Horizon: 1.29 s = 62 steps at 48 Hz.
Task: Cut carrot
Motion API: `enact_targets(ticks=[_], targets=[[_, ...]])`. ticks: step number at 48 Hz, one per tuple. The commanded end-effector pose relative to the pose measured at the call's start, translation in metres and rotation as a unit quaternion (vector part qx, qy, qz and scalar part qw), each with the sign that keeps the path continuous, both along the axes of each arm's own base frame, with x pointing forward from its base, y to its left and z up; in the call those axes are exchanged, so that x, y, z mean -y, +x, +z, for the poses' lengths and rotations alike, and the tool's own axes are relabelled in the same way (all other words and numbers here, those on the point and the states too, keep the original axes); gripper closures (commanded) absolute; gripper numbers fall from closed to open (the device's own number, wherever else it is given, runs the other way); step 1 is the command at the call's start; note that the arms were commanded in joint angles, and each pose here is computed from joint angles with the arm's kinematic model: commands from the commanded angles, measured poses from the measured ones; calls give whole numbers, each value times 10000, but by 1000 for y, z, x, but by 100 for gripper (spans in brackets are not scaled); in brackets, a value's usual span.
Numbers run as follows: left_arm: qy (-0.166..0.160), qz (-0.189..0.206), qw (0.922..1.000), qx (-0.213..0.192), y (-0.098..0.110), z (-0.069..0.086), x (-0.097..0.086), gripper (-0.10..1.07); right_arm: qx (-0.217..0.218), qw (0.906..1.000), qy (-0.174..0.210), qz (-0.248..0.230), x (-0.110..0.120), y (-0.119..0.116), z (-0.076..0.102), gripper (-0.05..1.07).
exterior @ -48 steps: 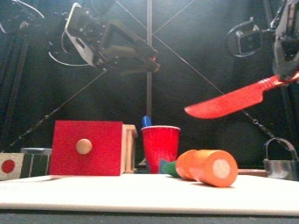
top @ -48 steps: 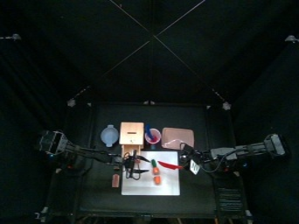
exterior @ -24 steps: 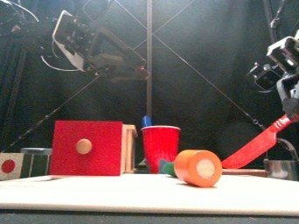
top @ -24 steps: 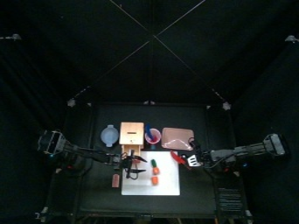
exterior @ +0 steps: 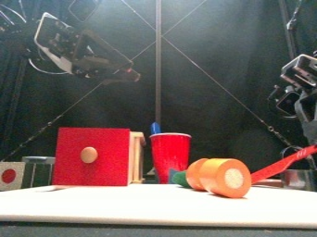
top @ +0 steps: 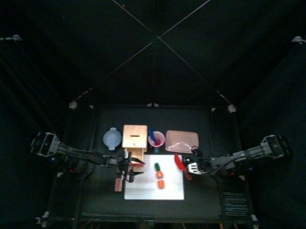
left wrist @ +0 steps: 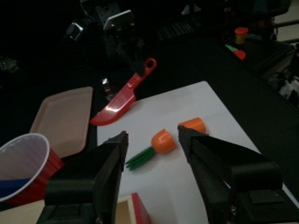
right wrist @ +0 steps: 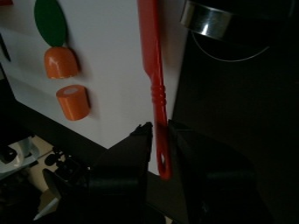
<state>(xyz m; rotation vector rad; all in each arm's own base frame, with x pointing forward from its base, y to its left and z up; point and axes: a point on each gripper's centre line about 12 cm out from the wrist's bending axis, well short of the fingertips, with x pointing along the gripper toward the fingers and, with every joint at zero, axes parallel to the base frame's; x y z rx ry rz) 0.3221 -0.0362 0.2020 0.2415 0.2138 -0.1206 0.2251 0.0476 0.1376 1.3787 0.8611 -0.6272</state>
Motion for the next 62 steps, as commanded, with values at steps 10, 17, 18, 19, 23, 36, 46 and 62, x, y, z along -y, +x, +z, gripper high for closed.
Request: enact_targets(ticks=[10,17,18,19,23,36,46,62], targets=[[-18,30,9998,191,1,9,-2,12,121,9993,-123,331,-13,23,2,37],[-31,24,9997,236,-1,11,-1,12,584,9925,-614,876,-13,27,21,37],[-33,32,9997,259,-1,12,-2,12,695,9896,-754,1009,-13,28,25,37],[-48,39,9996,272,-2,13,-2,12,801,9860,-909,1148,-13,30,30,37],[-100,48,9992,389,-5,18,-1,12,1313,9594,-1752,1779,-8,35,53,37],[-284,191,9978,566,-25,21,-6,12,2243,8097,-4373,3207,6,48,109,38],[-539,338,9967,512,-33,18,-6,12,2036,7810,-4932,3245,22,48,108,38],[-560,385,9963,525,-36,19,-8,12,1930,7994,-4738,3151,25,43,100,38]])
